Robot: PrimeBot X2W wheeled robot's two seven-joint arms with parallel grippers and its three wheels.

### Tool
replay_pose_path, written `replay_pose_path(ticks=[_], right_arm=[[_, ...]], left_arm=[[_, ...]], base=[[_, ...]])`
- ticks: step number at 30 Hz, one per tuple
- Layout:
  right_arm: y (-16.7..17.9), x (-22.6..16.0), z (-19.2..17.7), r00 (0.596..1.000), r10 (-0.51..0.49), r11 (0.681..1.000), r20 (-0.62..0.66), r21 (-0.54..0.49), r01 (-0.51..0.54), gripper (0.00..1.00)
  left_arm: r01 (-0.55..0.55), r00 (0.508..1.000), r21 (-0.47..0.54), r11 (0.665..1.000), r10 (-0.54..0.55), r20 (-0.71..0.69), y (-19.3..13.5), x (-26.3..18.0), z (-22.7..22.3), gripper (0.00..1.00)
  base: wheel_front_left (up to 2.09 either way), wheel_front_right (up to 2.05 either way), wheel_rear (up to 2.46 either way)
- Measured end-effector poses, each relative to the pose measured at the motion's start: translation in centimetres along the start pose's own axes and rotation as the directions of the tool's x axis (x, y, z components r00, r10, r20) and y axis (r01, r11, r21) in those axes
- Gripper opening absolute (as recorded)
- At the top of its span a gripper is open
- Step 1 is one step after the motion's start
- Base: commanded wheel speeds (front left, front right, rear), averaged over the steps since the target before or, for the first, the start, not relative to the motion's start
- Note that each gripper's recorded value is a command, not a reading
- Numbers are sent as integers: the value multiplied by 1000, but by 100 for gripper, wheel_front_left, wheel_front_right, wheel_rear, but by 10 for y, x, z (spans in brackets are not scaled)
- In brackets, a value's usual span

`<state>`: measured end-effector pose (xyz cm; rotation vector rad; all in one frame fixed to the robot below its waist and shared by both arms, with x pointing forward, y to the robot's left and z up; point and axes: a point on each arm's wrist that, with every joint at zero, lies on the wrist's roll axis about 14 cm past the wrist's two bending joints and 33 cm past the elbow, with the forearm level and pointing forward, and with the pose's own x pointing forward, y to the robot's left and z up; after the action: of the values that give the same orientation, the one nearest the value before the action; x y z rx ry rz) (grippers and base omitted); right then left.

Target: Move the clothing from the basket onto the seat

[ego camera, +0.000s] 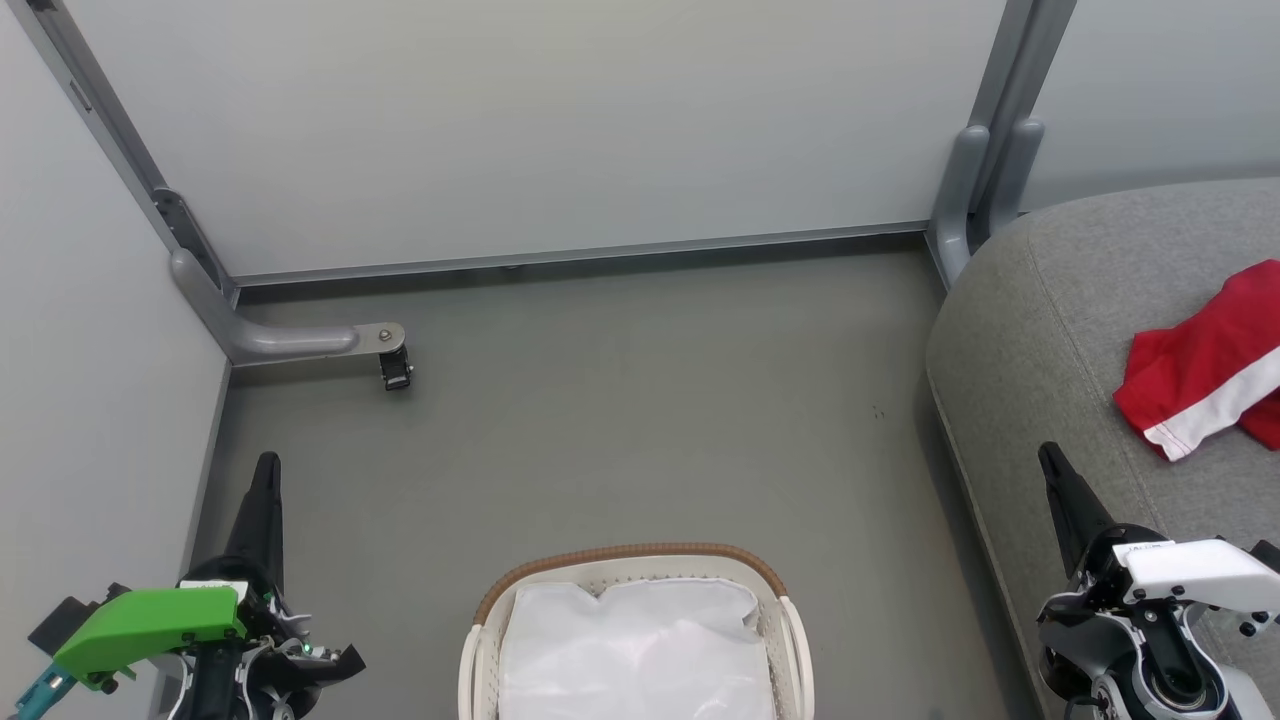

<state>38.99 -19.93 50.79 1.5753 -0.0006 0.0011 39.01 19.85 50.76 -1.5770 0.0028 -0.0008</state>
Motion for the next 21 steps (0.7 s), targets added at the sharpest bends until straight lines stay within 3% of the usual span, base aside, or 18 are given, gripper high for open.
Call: replay_pose_path(ticks=[21], right_arm=[[0, 0, 0, 1000, 0, 1000, 0, 0, 0, 0]], left_arm=[[0, 1000, 0, 1000, 0, 0, 0, 0, 0, 0]], base=[[0, 0, 0]])
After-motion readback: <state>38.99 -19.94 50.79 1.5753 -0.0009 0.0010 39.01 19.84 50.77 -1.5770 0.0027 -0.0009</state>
